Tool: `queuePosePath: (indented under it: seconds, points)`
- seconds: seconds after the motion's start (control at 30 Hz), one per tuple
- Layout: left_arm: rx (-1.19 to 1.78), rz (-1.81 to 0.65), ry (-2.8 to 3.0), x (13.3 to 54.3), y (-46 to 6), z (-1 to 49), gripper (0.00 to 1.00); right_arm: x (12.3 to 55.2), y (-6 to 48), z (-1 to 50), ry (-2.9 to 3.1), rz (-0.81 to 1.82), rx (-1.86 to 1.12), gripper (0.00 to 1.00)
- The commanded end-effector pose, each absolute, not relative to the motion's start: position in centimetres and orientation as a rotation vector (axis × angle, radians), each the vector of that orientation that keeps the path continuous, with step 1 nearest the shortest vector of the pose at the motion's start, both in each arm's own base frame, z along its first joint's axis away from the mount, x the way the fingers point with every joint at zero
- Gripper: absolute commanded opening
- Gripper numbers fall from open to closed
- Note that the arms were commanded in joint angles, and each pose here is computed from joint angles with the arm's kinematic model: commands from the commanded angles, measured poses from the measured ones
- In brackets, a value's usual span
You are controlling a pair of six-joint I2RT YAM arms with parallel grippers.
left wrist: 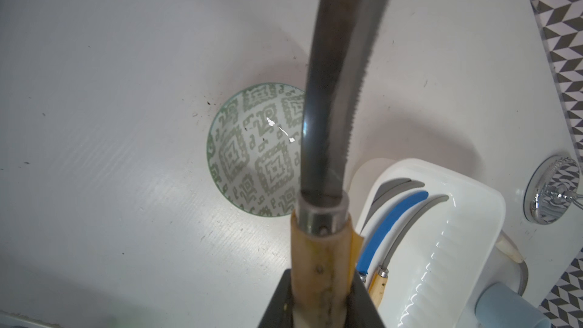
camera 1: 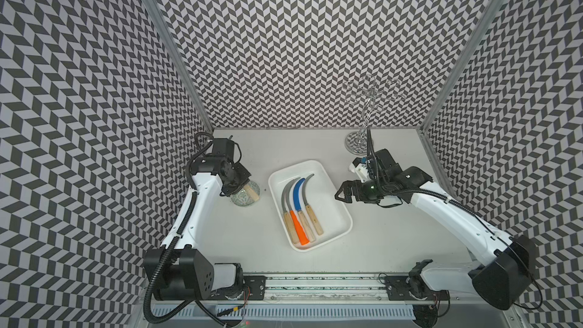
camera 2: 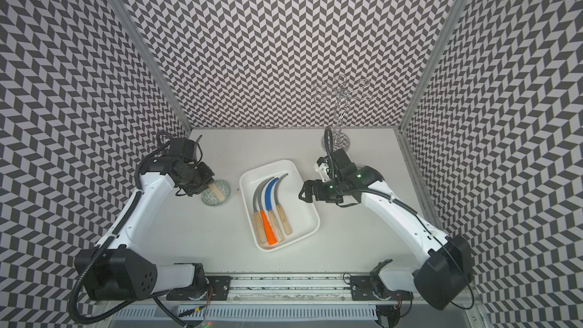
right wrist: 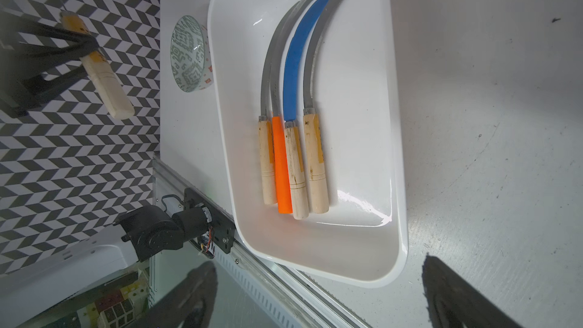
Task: Put small sickles into storage boxes
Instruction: Pick up the sickle at the center of the board, then place the sickle in the storage box.
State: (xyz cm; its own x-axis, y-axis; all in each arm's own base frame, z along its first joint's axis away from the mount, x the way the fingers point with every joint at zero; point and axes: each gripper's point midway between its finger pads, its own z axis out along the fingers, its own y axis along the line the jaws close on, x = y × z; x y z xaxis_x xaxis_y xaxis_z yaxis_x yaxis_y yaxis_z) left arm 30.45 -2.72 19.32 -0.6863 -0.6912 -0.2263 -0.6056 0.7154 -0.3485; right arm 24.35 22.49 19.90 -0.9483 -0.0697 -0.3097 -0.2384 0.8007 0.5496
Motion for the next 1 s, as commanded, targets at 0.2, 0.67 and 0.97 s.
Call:
queuePosePath:
  seconds: [0.2,0.67,0.97]
  points:
    - [-0.923,-0.434,2.628,30.8,-8.6,19.9,0.0,24.4,20.7,21.7,2.641,0.897,-0.061,1.0]
    - [-0.745,-0.531,2.732,30.2,-16.4,19.0,0.0,22.5,17.6,21.5,2.608,0.848,0.125,1.0]
    - [-0.676,-0.608,2.801,27.1,-22.0,17.9,0.0,22.0,16.3,21.5,2.583,0.817,0.184,1.0]
